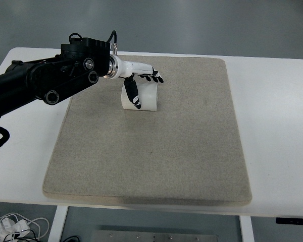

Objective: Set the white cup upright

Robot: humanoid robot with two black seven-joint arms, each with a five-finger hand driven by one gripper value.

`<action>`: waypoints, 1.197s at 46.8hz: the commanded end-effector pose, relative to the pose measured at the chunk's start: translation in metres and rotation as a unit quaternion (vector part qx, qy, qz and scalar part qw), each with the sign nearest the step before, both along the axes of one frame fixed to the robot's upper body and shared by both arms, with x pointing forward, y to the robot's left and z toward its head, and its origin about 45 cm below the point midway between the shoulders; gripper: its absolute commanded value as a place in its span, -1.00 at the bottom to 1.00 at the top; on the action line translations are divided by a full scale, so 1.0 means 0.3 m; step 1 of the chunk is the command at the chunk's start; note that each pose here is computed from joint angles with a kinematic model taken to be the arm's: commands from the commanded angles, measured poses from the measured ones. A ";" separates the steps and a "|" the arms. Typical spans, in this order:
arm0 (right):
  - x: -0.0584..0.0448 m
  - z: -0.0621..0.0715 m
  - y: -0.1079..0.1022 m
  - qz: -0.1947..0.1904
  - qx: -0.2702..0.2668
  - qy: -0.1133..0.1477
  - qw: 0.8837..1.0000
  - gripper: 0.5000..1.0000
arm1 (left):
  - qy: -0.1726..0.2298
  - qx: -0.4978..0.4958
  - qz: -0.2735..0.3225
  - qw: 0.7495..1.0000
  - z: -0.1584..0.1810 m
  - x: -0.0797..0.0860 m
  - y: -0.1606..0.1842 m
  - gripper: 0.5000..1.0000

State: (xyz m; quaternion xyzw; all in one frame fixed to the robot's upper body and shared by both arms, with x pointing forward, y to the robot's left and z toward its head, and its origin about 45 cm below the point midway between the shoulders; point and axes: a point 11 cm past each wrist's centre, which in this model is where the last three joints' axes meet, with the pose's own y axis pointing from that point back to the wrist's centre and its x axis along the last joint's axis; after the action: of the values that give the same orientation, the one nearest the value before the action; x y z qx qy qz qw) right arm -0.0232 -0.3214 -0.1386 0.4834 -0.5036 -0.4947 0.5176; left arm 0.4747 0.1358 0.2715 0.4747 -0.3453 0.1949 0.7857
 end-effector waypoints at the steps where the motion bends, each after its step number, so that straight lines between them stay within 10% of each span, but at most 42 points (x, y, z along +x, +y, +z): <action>1: 0.000 0.000 0.000 0.000 0.000 0.000 1.000 0.81 | 0.001 0.000 0.001 1.000 -0.003 0.000 0.001 0.93; 23: 0.000 0.000 0.000 0.000 0.000 0.000 1.000 0.81 | 0.000 0.012 0.012 1.000 -0.014 0.007 0.014 0.25; 39: 0.000 0.000 0.000 0.000 0.000 0.000 1.000 0.81 | 0.002 0.012 0.014 1.000 -0.021 0.007 0.019 -0.99; 56: 0.000 0.000 0.000 0.000 0.000 0.000 1.000 0.81 | -0.002 -0.045 0.032 0.998 0.076 0.035 0.018 -1.00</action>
State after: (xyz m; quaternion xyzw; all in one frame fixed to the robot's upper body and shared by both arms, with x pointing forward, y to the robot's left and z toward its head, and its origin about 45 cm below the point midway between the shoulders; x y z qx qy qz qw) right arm -0.0232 -0.3214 -0.1386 0.4833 -0.5037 -0.4947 0.5176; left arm 0.4829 0.1412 0.2852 0.4639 -0.3302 0.2246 0.7908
